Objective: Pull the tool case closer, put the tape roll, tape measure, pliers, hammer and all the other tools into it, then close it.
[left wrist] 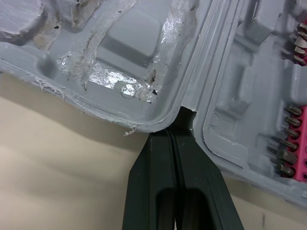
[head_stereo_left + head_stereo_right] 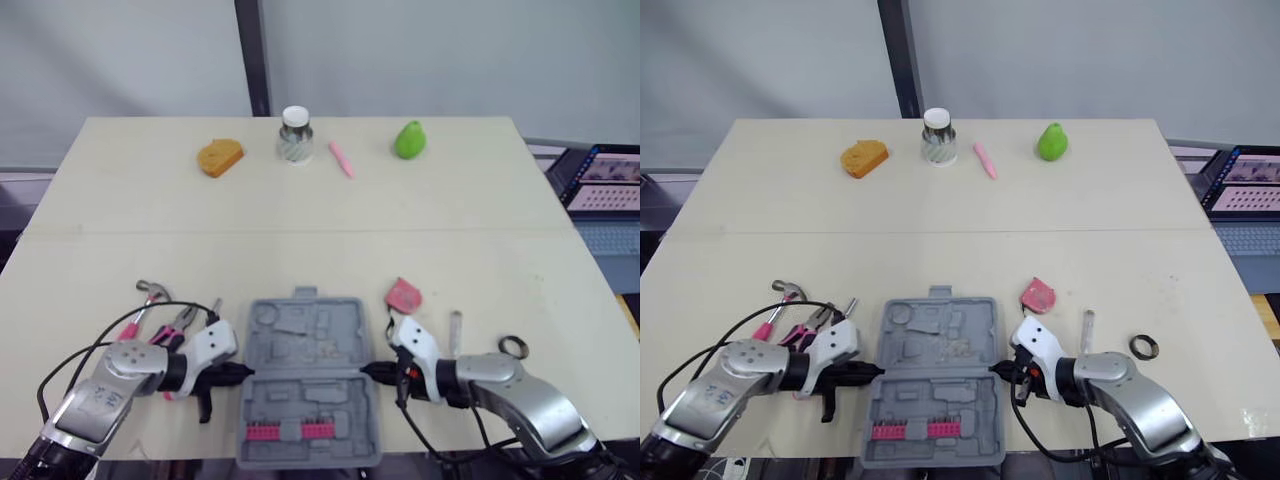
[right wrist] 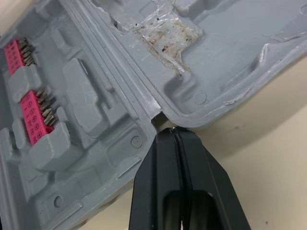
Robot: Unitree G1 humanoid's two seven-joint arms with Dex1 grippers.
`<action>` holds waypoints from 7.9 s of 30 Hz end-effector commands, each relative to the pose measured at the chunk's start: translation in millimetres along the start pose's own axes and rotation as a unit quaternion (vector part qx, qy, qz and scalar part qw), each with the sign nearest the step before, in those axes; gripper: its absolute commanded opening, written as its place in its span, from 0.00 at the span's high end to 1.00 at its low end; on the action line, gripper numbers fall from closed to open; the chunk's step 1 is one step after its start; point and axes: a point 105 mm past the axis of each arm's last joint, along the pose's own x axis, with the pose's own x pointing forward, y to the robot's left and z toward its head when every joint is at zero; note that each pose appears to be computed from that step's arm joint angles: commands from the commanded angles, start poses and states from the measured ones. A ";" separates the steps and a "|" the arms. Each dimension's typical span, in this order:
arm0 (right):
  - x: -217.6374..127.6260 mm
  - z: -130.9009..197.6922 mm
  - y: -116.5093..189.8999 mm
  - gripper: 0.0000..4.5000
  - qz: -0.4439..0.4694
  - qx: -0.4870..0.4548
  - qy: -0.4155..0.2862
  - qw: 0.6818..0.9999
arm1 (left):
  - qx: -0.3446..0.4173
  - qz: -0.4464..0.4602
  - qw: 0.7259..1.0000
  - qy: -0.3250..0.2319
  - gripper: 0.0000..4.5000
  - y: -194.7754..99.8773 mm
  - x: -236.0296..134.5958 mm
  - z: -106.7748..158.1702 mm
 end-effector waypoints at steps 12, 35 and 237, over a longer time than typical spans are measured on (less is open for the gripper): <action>-1.6 5.8 23.7 0.99 0.056 -0.010 -0.006 0.998 | -0.005 -0.045 0.999 0.017 1.00 -22.5 2.7 -5.1; -2.8 -2.4 23.9 0.99 0.056 -0.001 0.002 0.998 | -0.006 -0.043 0.999 0.027 1.00 -22.1 -0.9 -9.8; 127.1 134.8 50.6 0.99 0.124 -0.254 -0.030 0.959 | -0.051 0.249 0.931 -0.264 0.00 -46.3 -77.1 31.6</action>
